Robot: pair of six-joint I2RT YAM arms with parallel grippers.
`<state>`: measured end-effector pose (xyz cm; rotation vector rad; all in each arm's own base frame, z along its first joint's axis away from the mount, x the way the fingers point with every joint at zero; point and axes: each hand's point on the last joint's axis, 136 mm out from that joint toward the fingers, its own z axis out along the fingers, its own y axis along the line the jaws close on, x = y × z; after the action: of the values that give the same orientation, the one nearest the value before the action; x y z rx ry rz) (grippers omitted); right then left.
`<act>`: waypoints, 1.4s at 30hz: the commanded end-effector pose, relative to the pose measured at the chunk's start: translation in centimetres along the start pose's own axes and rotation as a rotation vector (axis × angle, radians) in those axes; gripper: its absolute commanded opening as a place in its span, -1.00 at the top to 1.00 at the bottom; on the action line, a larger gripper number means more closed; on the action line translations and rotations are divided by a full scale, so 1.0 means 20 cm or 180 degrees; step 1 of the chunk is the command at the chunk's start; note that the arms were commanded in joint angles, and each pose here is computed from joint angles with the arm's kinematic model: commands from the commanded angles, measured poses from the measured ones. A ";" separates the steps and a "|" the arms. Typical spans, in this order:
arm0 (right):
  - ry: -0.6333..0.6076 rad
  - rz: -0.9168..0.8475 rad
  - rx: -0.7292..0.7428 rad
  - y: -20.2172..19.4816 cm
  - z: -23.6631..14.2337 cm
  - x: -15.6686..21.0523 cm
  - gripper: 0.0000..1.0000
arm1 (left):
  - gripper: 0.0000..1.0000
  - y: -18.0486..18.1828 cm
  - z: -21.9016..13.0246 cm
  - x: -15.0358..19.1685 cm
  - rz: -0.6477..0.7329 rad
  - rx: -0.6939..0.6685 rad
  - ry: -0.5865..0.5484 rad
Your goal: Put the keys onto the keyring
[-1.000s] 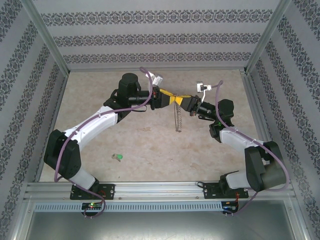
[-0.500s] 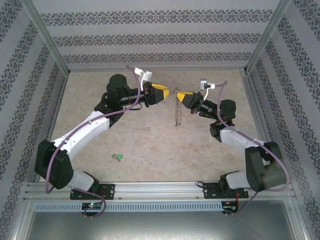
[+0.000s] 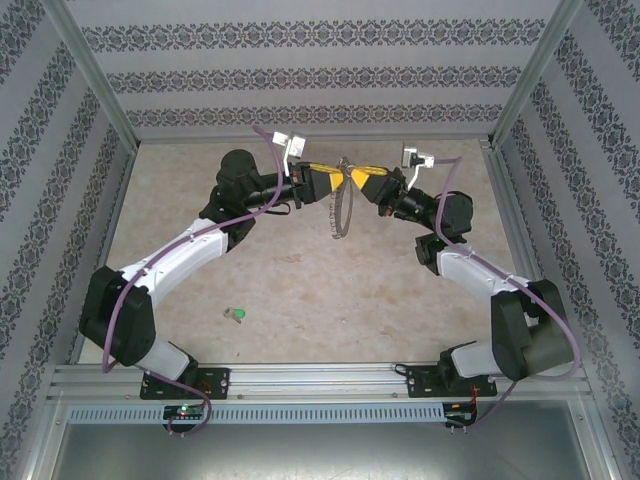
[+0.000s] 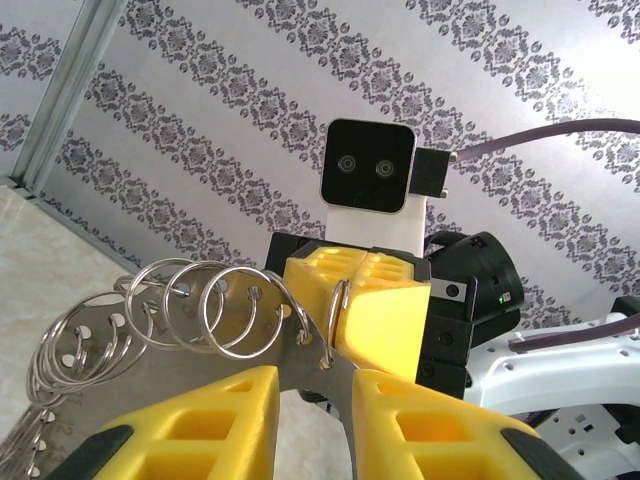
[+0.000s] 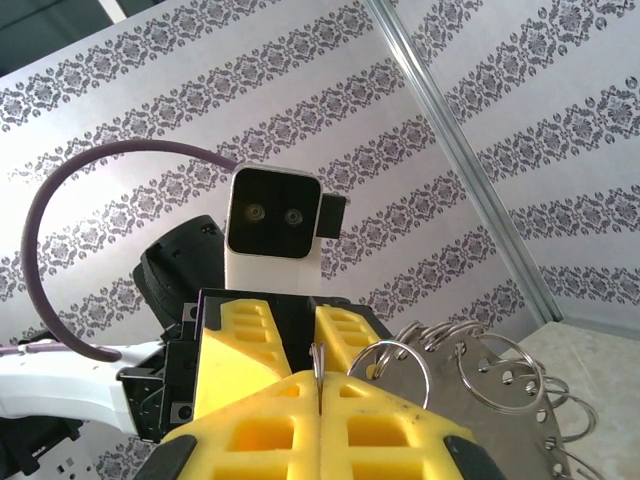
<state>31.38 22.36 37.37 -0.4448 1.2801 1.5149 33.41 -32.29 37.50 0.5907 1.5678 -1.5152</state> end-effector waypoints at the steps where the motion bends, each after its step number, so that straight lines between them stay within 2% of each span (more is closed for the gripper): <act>1: -0.0156 -0.0213 -0.0169 0.08 0.04 -0.08 1.00 | 0.48 -0.06 -0.01 -0.07 0.0086 0.0227 -0.0162; 30: -0.0178 -0.0110 -0.0120 0.03 0.06 -0.06 1.00 | 0.47 0.02 0.04 -0.02 -0.0059 0.0208 -0.0211; 38: -0.0134 -0.0089 -0.0138 0.04 0.06 -0.03 1.00 | 0.61 0.02 0.05 -0.03 -0.0017 0.0222 -0.0252; 42: -0.0115 -0.0068 -0.0126 0.03 0.05 -0.02 1.00 | 0.60 0.01 0.04 -0.04 0.0008 0.0223 -0.0305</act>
<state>32.21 23.08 36.66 -0.4132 1.2975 1.5307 34.61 -32.85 37.13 0.5349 1.5236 -1.5841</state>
